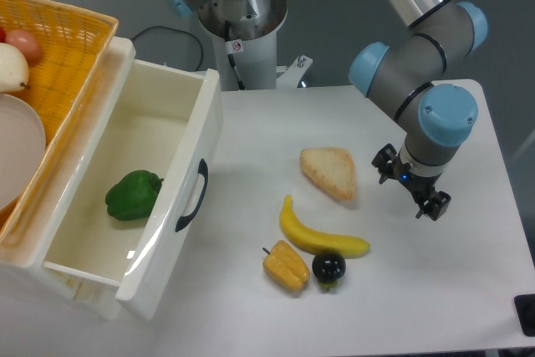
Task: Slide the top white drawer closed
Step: 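Move the gripper from beside the bread toward the open drawer's front panel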
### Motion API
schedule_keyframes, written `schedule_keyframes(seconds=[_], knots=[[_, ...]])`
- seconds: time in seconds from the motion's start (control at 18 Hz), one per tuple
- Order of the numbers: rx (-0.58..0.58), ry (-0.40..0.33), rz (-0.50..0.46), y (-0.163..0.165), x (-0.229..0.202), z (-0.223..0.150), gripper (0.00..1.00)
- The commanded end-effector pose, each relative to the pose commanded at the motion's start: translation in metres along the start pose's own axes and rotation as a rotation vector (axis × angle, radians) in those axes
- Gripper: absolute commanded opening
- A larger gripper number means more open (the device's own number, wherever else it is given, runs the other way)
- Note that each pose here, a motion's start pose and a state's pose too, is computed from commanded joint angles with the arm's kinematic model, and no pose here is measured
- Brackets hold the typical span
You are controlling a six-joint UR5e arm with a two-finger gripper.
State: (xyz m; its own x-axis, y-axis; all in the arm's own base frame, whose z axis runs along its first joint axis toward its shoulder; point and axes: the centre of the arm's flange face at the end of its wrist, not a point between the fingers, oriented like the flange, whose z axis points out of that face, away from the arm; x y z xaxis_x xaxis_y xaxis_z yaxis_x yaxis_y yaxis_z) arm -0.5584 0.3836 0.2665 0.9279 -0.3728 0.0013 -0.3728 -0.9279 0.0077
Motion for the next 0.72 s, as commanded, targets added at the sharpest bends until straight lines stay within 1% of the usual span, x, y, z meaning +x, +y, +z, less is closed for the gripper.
schedule_keyframes(seconds=[0.17,0.22,0.28,0.33,0.39,0.5,0.61,0.67,0.72], knots=[[0.002,-0.001,-0.026,-0.002,0.000,-0.001,1.00],[0.002,-0.003,-0.034,-0.008,0.002,-0.002,1.00],[0.001,0.003,-0.064,-0.018,0.006,0.000,1.00],[-0.008,0.011,-0.099,-0.035,0.013,0.004,1.00],[-0.007,0.014,-0.144,-0.039,0.017,0.005,1.00],[-0.003,0.022,-0.224,-0.040,0.022,0.007,1.00],[0.001,0.040,-0.244,-0.037,0.037,0.012,1.00],[0.016,0.028,-0.259,-0.038,0.046,0.007,1.00],[0.035,0.024,-0.296,-0.039,0.049,0.006,1.00]])
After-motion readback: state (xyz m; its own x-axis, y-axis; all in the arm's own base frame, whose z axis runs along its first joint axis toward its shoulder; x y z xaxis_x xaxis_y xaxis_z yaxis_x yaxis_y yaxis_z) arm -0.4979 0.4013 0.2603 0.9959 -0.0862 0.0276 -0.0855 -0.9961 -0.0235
